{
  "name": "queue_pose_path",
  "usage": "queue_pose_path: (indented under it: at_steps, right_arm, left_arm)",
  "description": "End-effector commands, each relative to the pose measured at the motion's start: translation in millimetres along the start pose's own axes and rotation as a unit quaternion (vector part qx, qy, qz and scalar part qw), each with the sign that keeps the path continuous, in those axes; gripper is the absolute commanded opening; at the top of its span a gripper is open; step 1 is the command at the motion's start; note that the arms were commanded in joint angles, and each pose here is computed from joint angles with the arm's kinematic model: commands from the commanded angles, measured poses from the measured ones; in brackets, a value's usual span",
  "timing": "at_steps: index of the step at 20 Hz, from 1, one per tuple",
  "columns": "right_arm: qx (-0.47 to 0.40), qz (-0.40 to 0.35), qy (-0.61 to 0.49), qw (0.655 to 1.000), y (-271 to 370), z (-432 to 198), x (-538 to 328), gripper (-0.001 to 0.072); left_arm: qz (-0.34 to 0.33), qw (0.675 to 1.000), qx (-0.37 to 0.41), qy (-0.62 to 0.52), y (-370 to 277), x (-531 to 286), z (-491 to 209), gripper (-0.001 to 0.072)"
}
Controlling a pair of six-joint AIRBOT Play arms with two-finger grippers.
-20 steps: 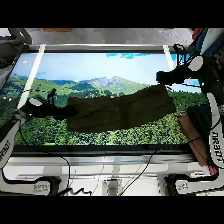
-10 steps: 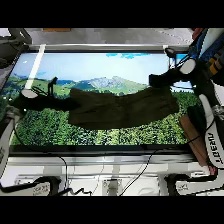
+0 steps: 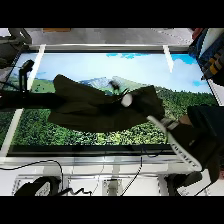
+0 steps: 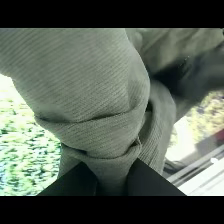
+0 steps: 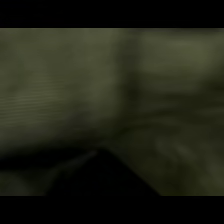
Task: Fold the clothes and pants, and hang the long-sleeved shirts on hangers.
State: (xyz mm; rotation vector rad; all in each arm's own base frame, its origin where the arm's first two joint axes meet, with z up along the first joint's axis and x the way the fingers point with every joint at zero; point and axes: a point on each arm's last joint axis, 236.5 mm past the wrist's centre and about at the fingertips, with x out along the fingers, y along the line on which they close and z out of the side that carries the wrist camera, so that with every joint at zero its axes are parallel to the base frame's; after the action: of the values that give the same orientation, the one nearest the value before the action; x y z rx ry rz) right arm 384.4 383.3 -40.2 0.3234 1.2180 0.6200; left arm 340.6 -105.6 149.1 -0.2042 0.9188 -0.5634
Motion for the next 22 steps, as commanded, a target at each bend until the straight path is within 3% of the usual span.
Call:
queue_pose_path:
  at_steps: [1,6,11,17,18,19,20,22]
  right_arm:
    - [-0.015,0.034,0.002,0.999,56.4,-38.5,38.6,0.0023]
    - [-0.059,-0.083,0.040,0.994,-40.3,-13.8,-15.8,0.0023]
    - [0.051,-0.148,-0.036,0.987,-154.1,54.0,-150.0,0.0023]
    - [0.153,-0.196,-0.147,0.957,-246.6,78.2,-280.2,0.0023]
    - [0.164,-0.204,-0.154,0.953,-258.5,77.0,-291.2,0.0023]
    - [0.175,-0.211,-0.159,0.948,-269.8,75.1,-299.2,0.0023]
    - [0.176,-0.218,-0.160,0.946,-279.8,72.9,-306.0,0.0022]
    - [0.125,-0.235,-0.150,0.952,-292.7,70.5,-313.9,0.0022]
  left_arm:
    - [0.027,0.999,0.018,-0.014,0.2,-16.9,0.4,0.0033]
    - [-0.022,0.997,-0.049,-0.057,-23.4,8.8,29.7,0.0033]
    - [-0.100,0.986,-0.068,-0.116,-91.2,101.0,70.7,0.0032]
    - [-0.135,0.978,-0.104,-0.124,-206.7,244.4,20.0,0.0035]
    - [-0.136,0.978,-0.094,-0.128,-223.2,254.4,11.3,0.0157]
    - [-0.139,0.977,-0.088,-0.136,-235.0,257.6,8.2,0.0486]
    - [-0.140,0.975,-0.083,-0.149,-242.2,256.3,10.3,0.0693]
    - [-0.138,0.975,-0.049,-0.170,-245.7,246.4,22.1,0.0706]
